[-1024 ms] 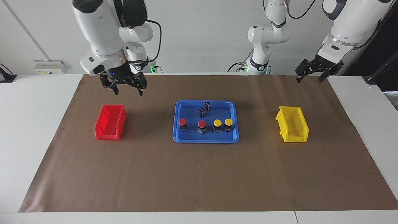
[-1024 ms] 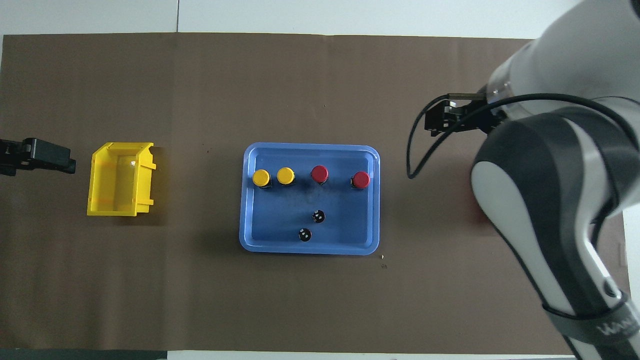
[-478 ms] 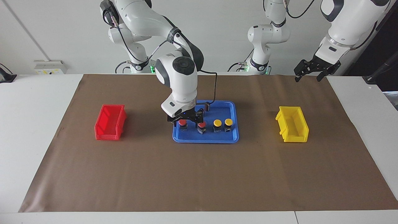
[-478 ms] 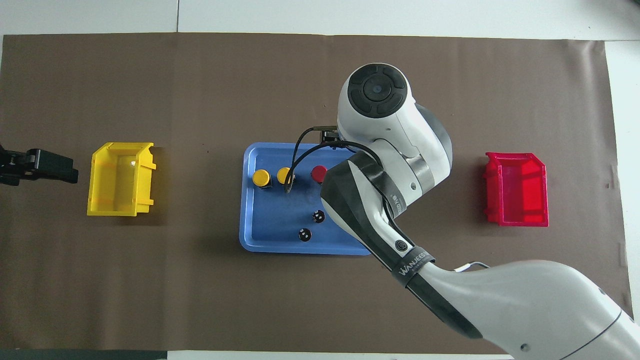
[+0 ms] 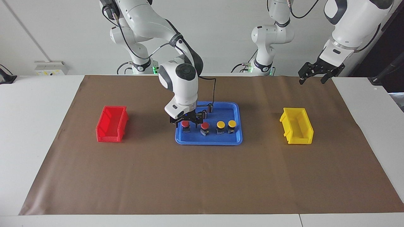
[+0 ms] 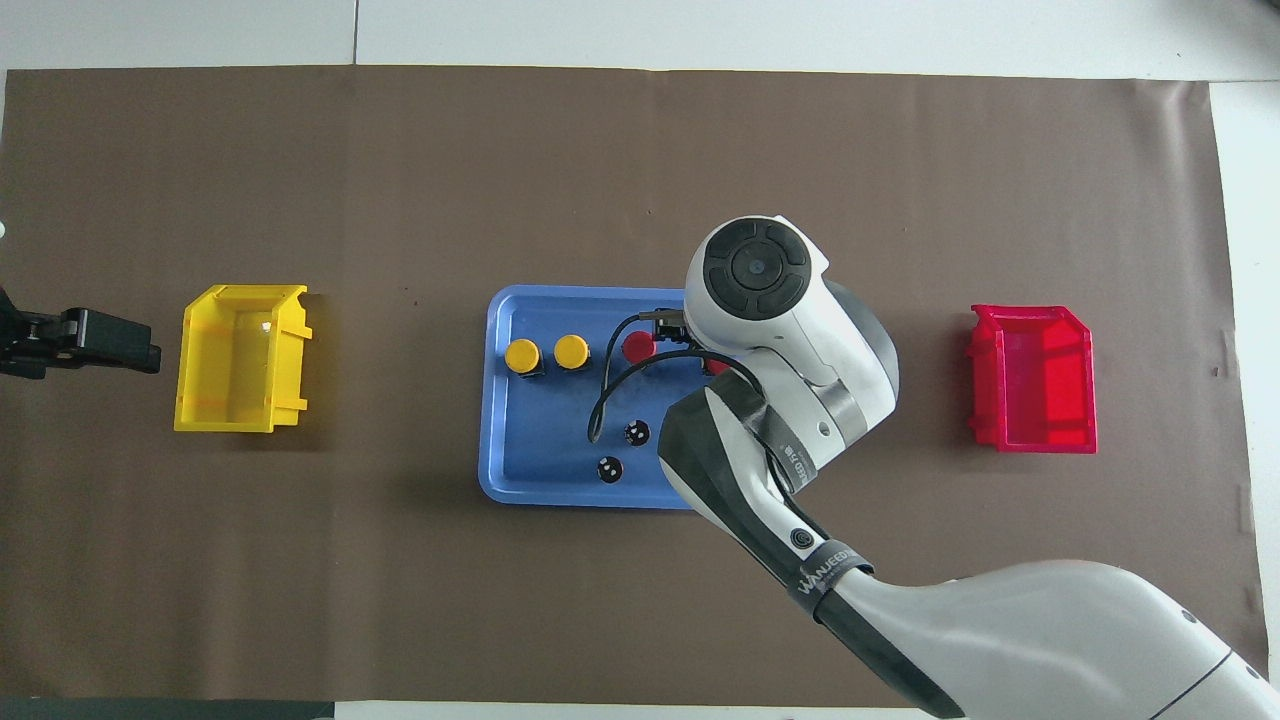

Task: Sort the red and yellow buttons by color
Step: 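Grasp the red button farthest from the yellow bin with the right gripper, then carry the red button to the red bin while the left gripper reaches the tray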

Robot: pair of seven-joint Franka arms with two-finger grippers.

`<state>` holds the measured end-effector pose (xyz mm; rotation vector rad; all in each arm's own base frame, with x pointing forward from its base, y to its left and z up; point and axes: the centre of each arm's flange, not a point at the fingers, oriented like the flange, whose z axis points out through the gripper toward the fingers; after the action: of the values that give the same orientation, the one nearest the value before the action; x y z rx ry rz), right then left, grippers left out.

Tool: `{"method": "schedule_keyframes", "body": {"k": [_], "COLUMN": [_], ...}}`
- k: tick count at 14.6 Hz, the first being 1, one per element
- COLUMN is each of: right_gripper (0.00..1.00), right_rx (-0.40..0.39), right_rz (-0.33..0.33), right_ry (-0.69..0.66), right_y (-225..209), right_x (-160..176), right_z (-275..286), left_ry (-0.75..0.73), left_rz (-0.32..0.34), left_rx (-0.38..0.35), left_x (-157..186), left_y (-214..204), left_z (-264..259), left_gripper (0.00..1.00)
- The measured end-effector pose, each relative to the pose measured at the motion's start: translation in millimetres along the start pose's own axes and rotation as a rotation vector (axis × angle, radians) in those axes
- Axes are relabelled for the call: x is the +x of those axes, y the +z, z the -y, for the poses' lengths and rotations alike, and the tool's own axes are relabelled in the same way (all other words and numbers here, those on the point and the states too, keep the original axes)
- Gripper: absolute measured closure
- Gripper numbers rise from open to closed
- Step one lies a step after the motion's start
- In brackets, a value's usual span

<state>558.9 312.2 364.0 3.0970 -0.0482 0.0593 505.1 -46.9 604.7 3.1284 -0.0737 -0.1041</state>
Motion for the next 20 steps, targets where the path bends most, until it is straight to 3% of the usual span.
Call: {"method": "schedule_keyframes", "body": {"k": [1,8,10,11,12,13,14,17,20], "right_gripper": [0.15,0.26,0.38,0.38,0.45,0.58,0.59,0.59,0.59], "right_rx": [-0.001,-0.003,-0.006,-0.007,-0.008,-0.008,-0.011,-0.043,-0.029], "right_rz": [0.0,0.0,0.003,0.005,0.004,0.002,0.004,0.037,0.091], "right_ry": [-0.002,-0.008,-0.01,-0.011,-0.011,-0.01,-0.008,0.002,-0.031], "right_y": [3,14,16,17,16,15,11,-29,-100], "right_x": [-3,-15,-18,-19,-19,-19,-18,6,47], "right_z": [-1,-5,-6,-6,-6,-6,-7,-33,-121], "left_ry": [0.0,0.0,0.001,0.002,0.004,0.004,-0.004,-0.063,-0.113], "left_rz": [0.0,-0.011,-0.017,-0.021,-0.027,-0.042,-0.064,-0.133,-0.149], "left_rx": [0.0,0.0,0.0,0.0,0.0,0.0,-0.001,-0.015,-0.041], "left_x": [-1,-4,-3,-3,-2,1,4,12,12], "left_y": [1,0,0,0,2,4,9,37,93], "left_z": [0,0,0,-1,-2,-4,-8,-66,-167], "left_gripper": [0.0,0.0,0.0,0.0,0.0,0.0,0.0,0.0,0.0]}}
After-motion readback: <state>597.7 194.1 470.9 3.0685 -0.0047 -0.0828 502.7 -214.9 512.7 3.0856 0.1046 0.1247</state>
